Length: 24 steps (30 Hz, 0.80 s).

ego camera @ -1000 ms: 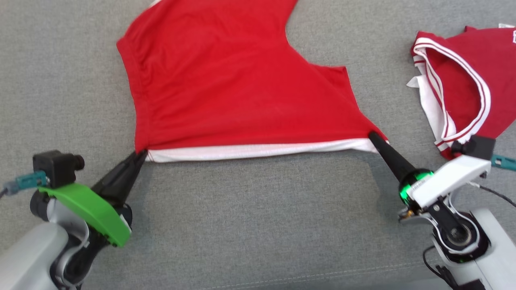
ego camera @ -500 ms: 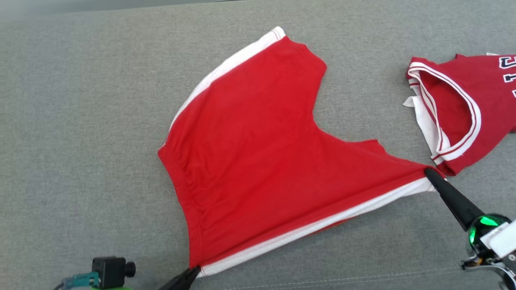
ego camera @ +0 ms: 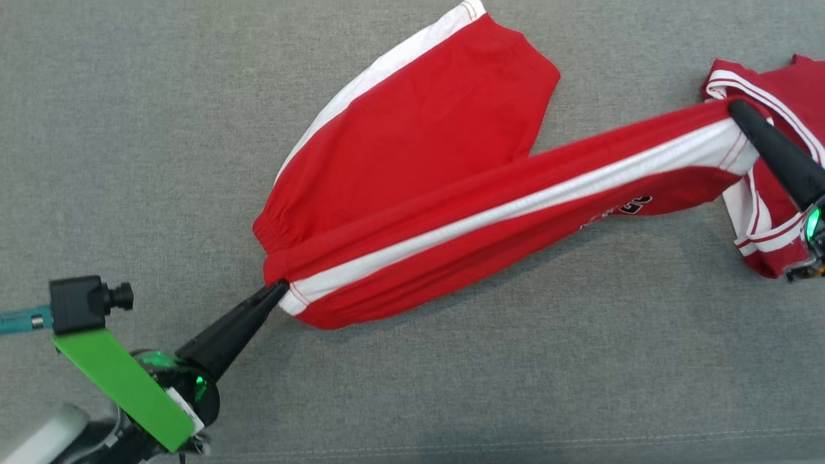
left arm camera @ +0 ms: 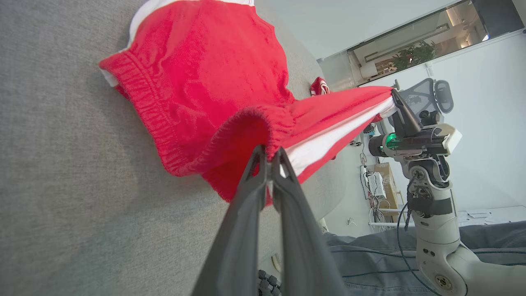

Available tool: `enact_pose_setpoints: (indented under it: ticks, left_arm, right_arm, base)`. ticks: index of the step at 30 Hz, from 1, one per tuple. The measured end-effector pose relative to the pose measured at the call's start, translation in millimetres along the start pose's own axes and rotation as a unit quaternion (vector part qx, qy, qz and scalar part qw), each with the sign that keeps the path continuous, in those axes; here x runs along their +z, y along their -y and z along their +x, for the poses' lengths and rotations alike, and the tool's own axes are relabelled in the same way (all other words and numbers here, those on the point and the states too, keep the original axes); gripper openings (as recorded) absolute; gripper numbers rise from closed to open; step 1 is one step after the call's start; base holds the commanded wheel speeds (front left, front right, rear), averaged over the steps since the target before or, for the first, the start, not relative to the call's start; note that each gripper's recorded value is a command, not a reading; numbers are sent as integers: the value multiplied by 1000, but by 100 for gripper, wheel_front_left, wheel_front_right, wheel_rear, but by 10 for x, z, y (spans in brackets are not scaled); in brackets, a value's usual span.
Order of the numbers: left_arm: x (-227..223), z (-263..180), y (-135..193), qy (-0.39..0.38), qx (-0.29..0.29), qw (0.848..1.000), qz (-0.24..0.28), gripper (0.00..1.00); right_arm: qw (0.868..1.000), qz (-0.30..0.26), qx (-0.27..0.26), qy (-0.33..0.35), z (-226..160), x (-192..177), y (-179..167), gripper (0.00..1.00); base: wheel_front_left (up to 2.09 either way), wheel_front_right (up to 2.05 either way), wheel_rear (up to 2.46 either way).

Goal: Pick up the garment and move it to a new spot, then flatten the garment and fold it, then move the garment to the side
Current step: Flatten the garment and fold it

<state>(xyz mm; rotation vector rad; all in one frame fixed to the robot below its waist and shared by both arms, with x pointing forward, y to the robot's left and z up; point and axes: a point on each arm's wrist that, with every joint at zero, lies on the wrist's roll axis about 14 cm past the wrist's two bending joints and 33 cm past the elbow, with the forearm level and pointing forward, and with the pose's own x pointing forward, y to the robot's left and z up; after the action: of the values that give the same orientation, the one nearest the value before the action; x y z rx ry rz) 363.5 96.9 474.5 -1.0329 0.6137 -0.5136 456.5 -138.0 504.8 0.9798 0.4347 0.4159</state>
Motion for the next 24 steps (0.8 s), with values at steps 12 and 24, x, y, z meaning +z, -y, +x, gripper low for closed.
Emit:
enact_pose_setpoints:
  ticks: [12, 24]
  left_arm:
    - [626, 300, -156, 14, 21, 1000, -4, 0]
    - [747, 358, -726, 21, 105, 993, -41, 0]
  right_arm:
    - [996, -78, 23, -29, 1135, 144, -37, 0]
    - [989, -85, 21, -115, 1924, -573, 250, 0]
  base:
    - [0, 0, 0]
    - [0, 0, 0]
